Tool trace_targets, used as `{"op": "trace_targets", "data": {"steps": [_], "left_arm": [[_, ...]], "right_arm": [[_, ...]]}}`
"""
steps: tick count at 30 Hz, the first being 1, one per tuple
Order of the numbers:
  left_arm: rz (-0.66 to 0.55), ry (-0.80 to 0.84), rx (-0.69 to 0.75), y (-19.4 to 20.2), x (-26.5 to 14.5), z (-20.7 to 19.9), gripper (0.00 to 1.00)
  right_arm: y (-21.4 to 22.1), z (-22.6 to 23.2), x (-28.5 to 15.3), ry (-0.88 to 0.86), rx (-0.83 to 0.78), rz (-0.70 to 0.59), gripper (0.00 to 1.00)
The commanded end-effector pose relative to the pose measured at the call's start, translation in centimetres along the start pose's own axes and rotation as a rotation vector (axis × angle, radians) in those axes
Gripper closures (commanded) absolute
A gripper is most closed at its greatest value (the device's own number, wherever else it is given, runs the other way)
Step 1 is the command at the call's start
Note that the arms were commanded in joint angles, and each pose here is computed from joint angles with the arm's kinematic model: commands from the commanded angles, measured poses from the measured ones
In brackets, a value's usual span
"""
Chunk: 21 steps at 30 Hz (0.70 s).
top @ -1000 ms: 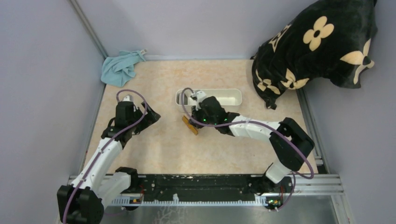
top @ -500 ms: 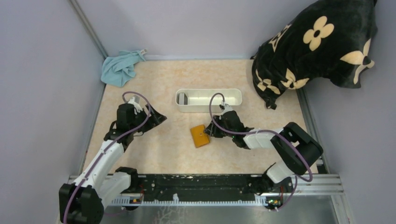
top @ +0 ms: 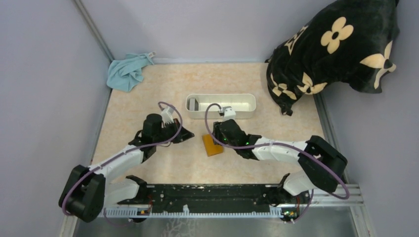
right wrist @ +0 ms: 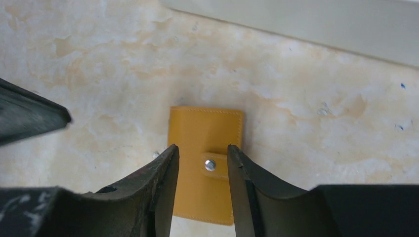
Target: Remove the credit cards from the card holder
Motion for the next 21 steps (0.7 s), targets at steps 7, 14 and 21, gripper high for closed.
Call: {"op": "trace_targets", "data": {"steps": [7, 14, 21], "left_arm": [[0.008, -0.014, 0.033, -0.2, 3.8, -1.0, 1.00], [0.035, -0.080, 0.036, 0.3, 3.9, 0.1, 1.00], [0.071, -0.072, 0.008, 1.1, 4.3, 0.5, 1.00]], "right_arm": [[0.6, 2.5, 2.5, 0.074, -0.229, 0.057, 0.61], [2.2, 1.8, 2.8, 0.132, -0.295, 0.114, 0.63], [4.5, 1.0, 3.0, 0.208, -0.369, 0.185, 0.71]]}}
Point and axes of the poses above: each gripper's point midway between its finger pads, its own x axis out along the fingers, its own z axis along the line the jaws close on, y = z × x, the point moved 6 cm from there along -x, back along the fingers, and after that the axes turned 1 degree about x, right-handed, at the moved point
